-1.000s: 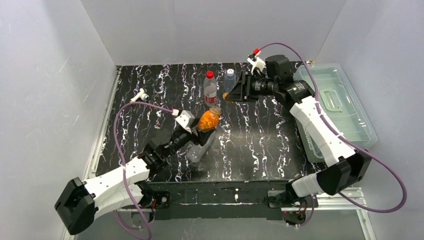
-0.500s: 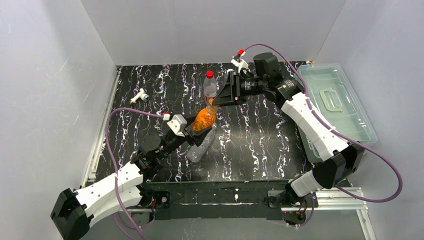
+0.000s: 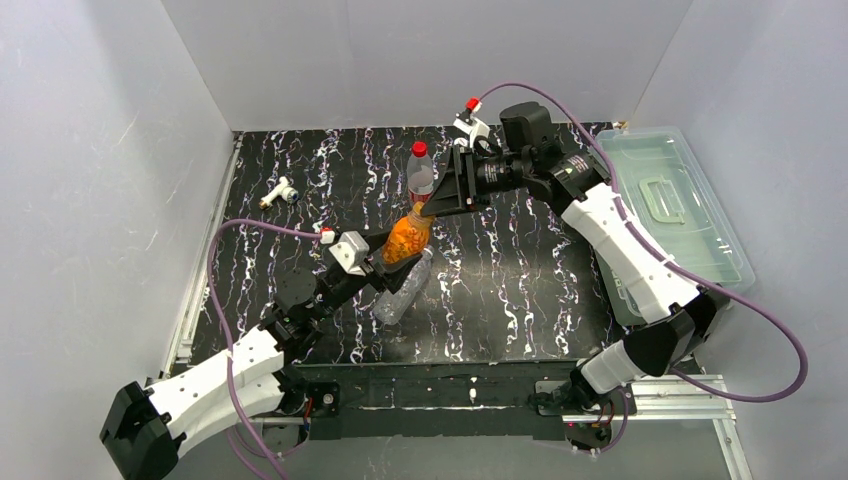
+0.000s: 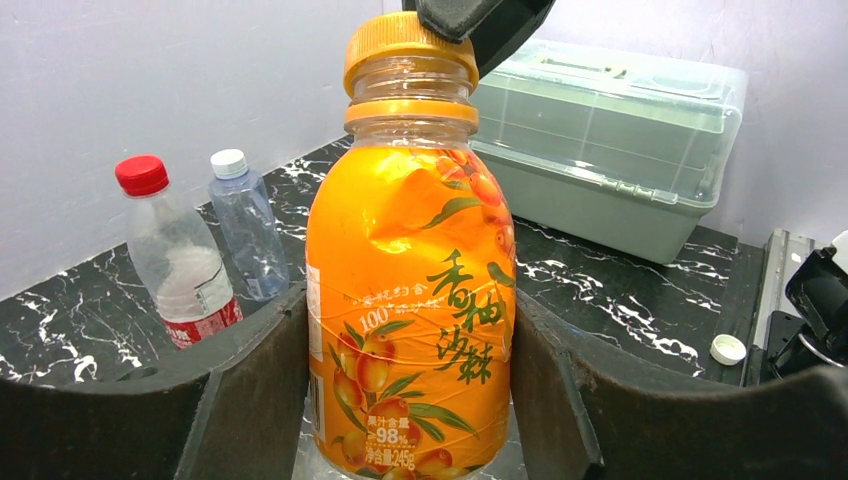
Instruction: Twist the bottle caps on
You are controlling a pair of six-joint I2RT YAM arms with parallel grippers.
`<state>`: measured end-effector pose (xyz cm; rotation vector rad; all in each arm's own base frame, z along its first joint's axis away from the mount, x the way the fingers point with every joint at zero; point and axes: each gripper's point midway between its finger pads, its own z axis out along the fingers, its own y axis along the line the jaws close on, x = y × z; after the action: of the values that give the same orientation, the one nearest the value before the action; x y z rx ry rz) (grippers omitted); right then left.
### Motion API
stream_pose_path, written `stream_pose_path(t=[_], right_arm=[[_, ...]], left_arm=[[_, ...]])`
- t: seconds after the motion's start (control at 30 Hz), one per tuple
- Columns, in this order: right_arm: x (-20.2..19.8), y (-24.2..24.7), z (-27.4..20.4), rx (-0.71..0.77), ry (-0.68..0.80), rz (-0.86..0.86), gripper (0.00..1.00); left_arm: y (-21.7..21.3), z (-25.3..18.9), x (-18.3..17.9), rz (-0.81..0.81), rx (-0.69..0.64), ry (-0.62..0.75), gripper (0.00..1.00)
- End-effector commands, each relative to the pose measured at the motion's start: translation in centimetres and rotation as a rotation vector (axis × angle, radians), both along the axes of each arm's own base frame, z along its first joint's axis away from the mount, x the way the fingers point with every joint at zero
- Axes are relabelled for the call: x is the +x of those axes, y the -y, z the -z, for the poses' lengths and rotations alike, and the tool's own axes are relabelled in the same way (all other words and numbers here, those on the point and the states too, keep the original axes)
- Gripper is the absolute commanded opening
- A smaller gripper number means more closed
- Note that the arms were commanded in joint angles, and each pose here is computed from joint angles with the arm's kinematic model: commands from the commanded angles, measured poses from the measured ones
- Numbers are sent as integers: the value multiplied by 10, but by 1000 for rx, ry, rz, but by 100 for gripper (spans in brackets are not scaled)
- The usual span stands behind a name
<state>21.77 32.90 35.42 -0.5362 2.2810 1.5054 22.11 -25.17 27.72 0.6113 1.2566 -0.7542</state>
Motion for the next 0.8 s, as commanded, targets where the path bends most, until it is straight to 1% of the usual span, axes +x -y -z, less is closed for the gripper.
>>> stream_pose_path(t=[0.0, 0.33, 0.57, 0.77], right_arm=[[-19, -2, -8, -36, 56, -87, 45], [-35, -6, 8, -176, 116, -152, 43], [-45, -7, 14, -216, 124, -192, 43], [-44, -5, 13, -260, 158, -189, 43]], left_arm=[[-1, -12, 0, 8, -19, 36, 0], [13, -13, -10, 107, -4, 32, 0], [14, -15, -10, 118, 3, 35, 0], [16, -12, -11, 131, 16, 18, 0]])
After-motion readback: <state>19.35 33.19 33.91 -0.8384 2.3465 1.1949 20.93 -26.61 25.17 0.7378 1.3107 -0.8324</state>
